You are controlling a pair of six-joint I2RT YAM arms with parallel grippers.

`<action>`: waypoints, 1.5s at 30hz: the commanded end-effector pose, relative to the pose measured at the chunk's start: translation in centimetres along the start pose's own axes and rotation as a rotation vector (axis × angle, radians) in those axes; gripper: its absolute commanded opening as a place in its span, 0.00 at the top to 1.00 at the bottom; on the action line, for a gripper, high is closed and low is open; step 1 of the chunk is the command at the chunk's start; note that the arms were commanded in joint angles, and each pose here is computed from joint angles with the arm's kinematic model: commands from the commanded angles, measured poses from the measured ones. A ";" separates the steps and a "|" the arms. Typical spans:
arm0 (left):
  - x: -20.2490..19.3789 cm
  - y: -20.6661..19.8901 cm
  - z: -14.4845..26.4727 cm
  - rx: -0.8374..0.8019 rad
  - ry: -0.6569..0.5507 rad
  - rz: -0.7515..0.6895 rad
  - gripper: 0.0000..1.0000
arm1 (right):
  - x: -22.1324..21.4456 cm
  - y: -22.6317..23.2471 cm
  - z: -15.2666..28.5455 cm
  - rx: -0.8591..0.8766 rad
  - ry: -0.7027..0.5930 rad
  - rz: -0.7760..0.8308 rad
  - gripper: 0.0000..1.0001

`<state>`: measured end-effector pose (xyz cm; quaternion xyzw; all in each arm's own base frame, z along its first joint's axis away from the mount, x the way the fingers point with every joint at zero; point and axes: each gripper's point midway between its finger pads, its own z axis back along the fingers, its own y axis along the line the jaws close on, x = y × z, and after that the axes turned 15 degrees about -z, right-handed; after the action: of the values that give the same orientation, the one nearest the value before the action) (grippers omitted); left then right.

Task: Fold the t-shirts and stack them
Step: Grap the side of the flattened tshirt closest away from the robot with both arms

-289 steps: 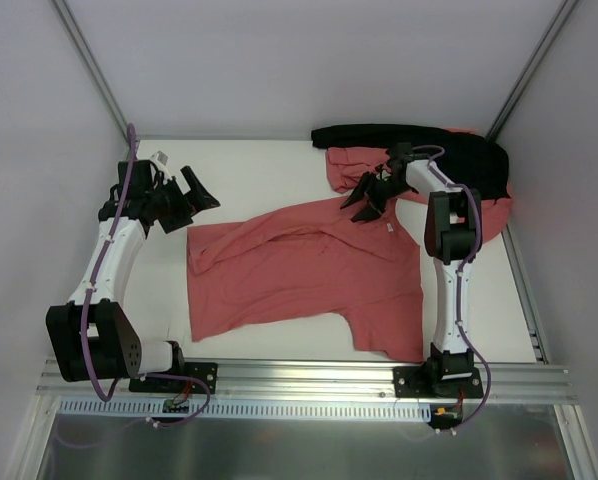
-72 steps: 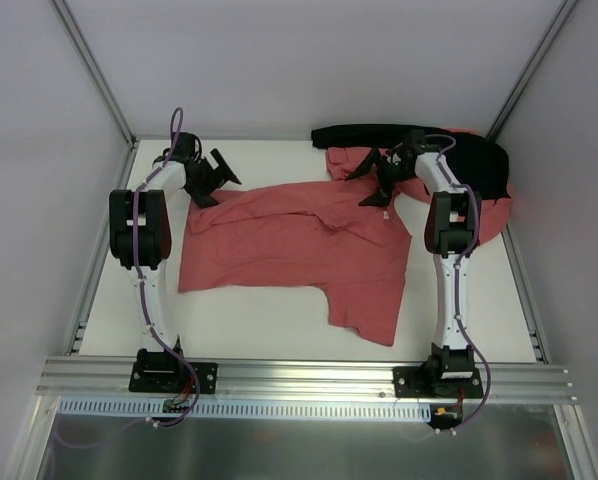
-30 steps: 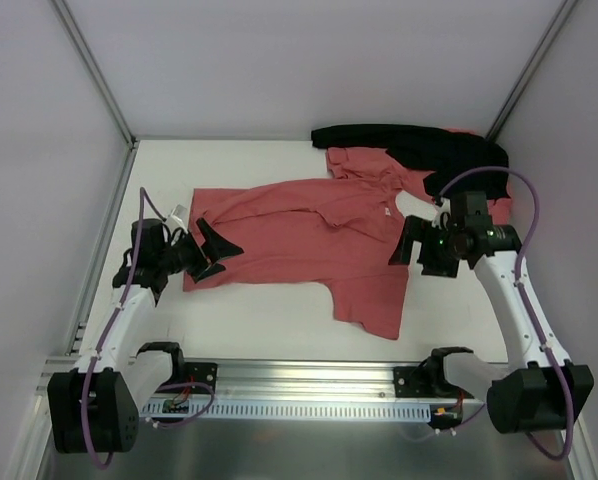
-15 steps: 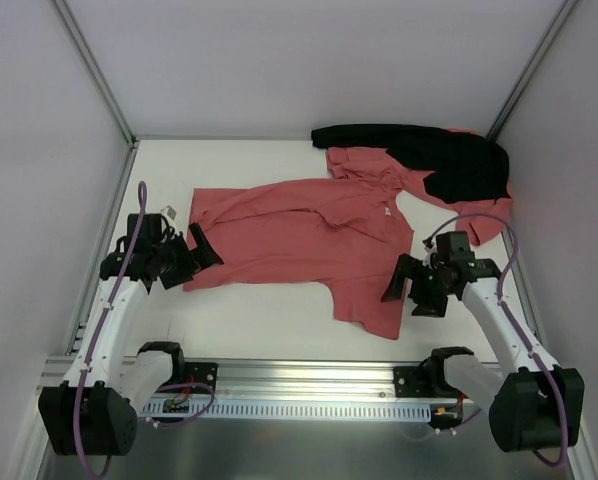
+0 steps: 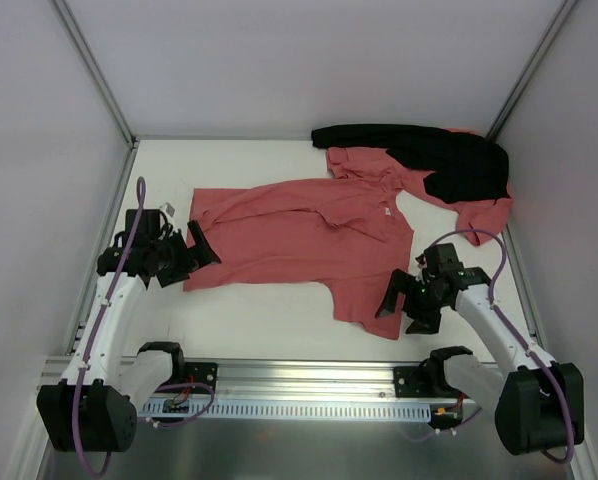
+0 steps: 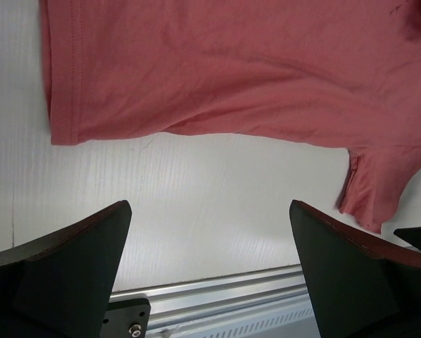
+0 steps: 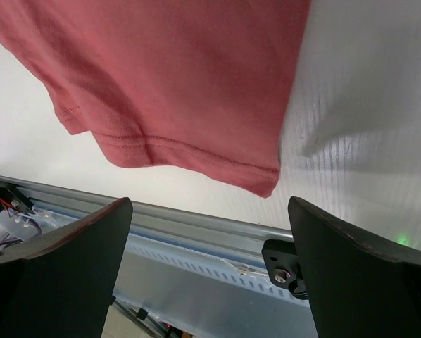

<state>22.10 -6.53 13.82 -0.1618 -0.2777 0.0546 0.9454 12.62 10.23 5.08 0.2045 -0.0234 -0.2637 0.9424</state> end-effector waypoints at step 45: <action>1.4 -2.3 2.3 -0.062 -0.069 -0.080 0.01 | 0.3 0.8 -3.4 -0.106 -0.007 -0.027 0.20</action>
<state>22.23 -7.62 16.67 -0.1783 -0.3094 0.0277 0.9337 10.55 10.16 1.72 0.1067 0.0344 -0.2889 0.9508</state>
